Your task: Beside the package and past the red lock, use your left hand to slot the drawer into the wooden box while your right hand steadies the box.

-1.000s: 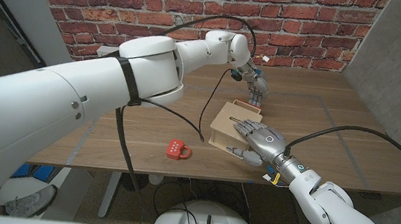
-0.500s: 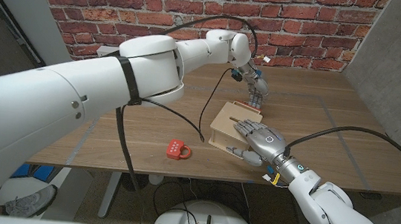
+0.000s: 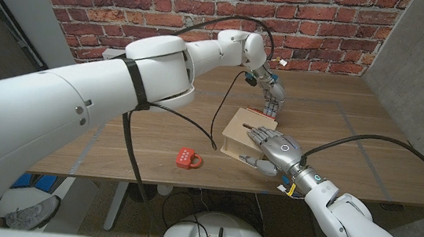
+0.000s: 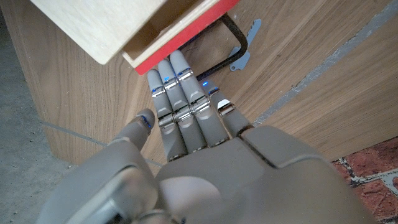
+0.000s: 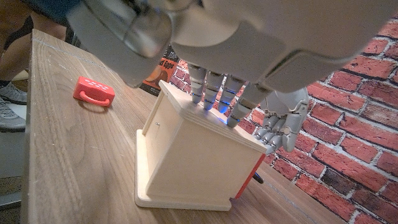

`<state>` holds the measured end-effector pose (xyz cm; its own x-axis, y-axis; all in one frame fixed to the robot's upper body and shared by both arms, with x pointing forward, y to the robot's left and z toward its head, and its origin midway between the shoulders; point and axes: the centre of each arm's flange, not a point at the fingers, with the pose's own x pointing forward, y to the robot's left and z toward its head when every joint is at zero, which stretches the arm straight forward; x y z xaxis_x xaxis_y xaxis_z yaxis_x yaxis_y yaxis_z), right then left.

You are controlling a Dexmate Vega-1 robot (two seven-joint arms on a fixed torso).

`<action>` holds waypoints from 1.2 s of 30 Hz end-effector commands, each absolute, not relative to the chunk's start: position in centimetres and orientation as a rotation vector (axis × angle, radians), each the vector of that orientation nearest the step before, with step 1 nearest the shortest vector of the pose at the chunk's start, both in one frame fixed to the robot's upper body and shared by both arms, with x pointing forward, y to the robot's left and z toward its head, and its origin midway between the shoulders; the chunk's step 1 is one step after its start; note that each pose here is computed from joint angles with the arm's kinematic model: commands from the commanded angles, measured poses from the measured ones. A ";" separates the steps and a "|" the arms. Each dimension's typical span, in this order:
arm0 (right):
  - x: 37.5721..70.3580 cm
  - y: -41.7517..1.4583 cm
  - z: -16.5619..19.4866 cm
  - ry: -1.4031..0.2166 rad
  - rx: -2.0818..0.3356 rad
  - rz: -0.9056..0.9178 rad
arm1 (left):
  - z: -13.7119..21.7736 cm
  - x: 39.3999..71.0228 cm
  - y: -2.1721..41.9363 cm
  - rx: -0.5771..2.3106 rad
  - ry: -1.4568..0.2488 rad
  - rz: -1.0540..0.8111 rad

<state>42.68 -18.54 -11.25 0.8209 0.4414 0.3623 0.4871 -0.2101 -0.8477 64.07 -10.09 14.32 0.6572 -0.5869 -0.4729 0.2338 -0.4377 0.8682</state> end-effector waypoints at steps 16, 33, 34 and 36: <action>43.0 -18.7 -11.2 -0.698 -1.826 -0.069 | 13.7 64.2 -9.7 1.797 -0.235 -0.973; 42.8 -18.7 -11.2 -0.700 -1.833 -0.077 | 13.4 63.7 -9.7 1.790 -0.218 -1.036; 42.8 -18.7 -11.2 -0.700 -1.834 -0.078 | 13.4 63.6 -9.7 1.791 -0.217 -1.039; 42.8 -18.7 -11.3 -0.702 -1.832 -0.077 | 13.5 63.6 -9.7 1.790 -0.216 -1.045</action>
